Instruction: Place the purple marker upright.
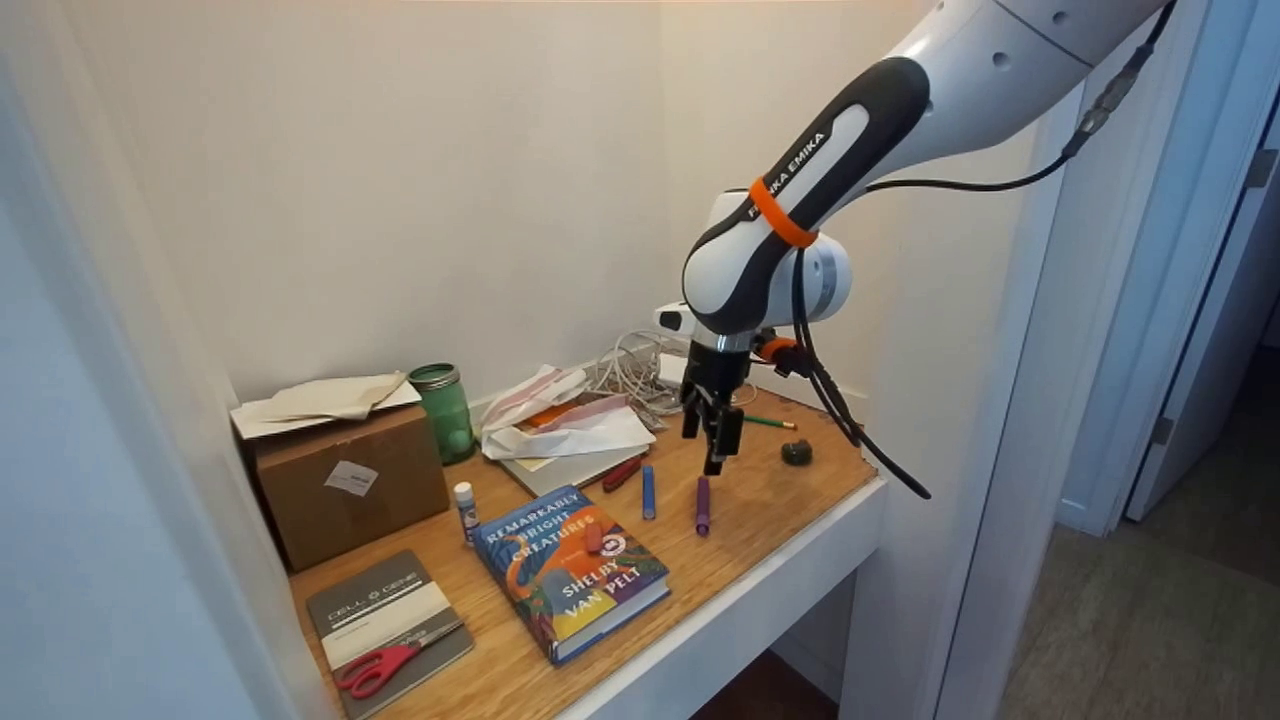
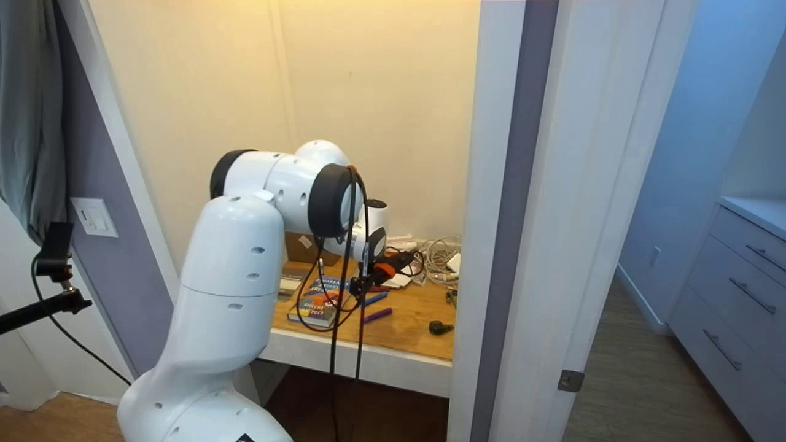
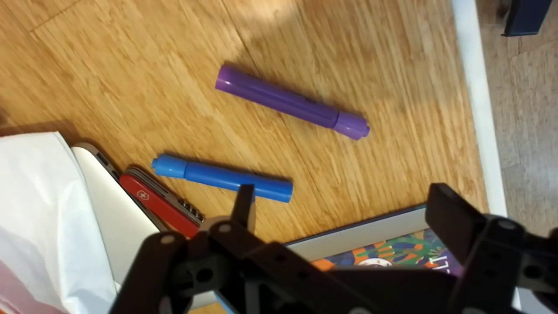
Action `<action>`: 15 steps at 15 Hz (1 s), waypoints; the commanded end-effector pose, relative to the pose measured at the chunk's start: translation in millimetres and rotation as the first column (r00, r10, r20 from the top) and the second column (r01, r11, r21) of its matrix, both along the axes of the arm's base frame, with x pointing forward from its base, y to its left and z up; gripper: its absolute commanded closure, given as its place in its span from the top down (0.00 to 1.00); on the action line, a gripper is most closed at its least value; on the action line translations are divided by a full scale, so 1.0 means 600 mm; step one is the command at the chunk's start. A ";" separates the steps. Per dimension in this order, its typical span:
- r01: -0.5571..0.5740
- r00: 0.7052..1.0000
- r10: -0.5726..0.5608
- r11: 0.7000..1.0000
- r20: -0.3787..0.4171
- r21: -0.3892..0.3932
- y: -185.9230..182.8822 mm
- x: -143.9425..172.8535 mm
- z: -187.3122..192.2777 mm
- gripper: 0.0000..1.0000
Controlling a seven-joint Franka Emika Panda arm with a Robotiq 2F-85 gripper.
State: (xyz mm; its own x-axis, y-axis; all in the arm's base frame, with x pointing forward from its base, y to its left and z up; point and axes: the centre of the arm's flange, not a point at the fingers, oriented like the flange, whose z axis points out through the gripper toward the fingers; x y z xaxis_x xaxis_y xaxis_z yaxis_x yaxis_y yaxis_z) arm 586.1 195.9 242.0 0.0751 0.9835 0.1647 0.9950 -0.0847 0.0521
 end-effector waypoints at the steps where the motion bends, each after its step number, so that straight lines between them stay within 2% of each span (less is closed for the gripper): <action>1: -0.006 1.000 0.006 1.000 -0.002 0.003 0.001 0.005 -0.006 1.00; 6: -0.029 0.999 0.029 1.000 -0.013 0.000 0.000 0.013 -0.010 1.00; 11: -0.131 0.988 0.122 0.988 -0.098 -0.085 0.013 -0.008 -0.028 1.00; 15: -0.210 0.976 0.200 0.967 -0.084 -0.146 0.034 -0.015 -0.050 1.00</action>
State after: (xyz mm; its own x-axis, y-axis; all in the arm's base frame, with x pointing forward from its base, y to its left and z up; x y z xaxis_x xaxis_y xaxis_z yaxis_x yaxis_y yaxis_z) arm 575.9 206.5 221.3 -0.0595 0.9963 0.0618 0.9975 0.0617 -0.0348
